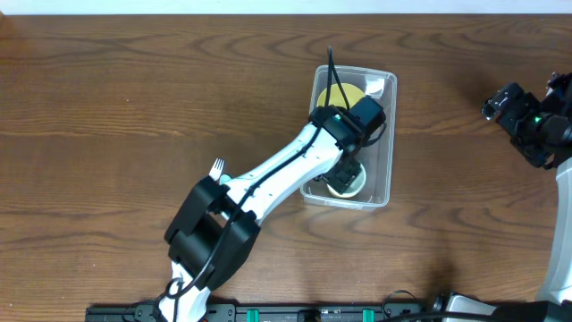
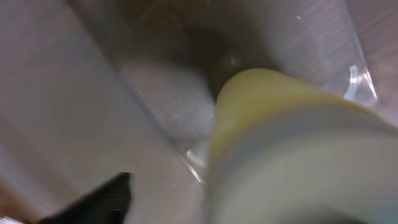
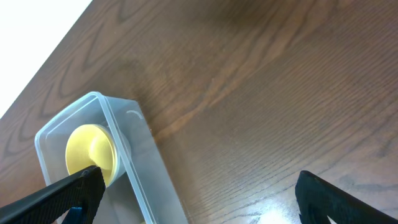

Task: Pack container
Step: 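Stack the white cup into the cups and withdraw left gripper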

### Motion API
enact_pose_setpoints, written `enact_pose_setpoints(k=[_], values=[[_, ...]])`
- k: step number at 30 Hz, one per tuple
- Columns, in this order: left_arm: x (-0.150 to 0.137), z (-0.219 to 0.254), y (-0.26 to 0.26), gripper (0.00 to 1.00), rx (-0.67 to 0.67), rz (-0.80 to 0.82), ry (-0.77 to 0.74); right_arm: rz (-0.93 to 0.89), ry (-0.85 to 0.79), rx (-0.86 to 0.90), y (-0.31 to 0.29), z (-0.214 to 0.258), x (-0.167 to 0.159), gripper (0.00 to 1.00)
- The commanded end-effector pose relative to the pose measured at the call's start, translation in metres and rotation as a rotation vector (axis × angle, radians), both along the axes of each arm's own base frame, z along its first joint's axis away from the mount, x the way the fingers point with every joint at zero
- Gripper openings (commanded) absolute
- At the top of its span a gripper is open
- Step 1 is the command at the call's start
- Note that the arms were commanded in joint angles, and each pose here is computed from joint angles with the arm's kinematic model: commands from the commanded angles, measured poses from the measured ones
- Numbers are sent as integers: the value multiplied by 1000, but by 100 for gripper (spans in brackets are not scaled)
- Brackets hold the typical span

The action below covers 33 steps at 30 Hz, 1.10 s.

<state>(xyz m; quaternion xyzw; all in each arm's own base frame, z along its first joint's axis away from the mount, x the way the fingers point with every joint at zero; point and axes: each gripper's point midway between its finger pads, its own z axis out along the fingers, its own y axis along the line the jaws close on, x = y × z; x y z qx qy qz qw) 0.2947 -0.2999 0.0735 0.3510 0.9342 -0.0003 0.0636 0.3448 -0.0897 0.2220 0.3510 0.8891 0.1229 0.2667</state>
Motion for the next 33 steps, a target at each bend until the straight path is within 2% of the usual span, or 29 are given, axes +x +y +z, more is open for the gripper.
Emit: enact_pose_setpoints(k=[1,12,19,29,33], values=[[9,2,0,82,-14,14,-30,-12,1,5,-2,0,-1,99],[36,18,9,82,-57,68,-75,-12,1,5,-2,0,-1,99],[44,53,10,82,-114,70,-138,-12,1,4,-2,0,-1,99],[16,132,38,84,-181,87,-211,-12,1,5,-2,0,-1,99],[5,141,74,86,-56,115,-232,-12,2,5,-2,0,-1,99]])
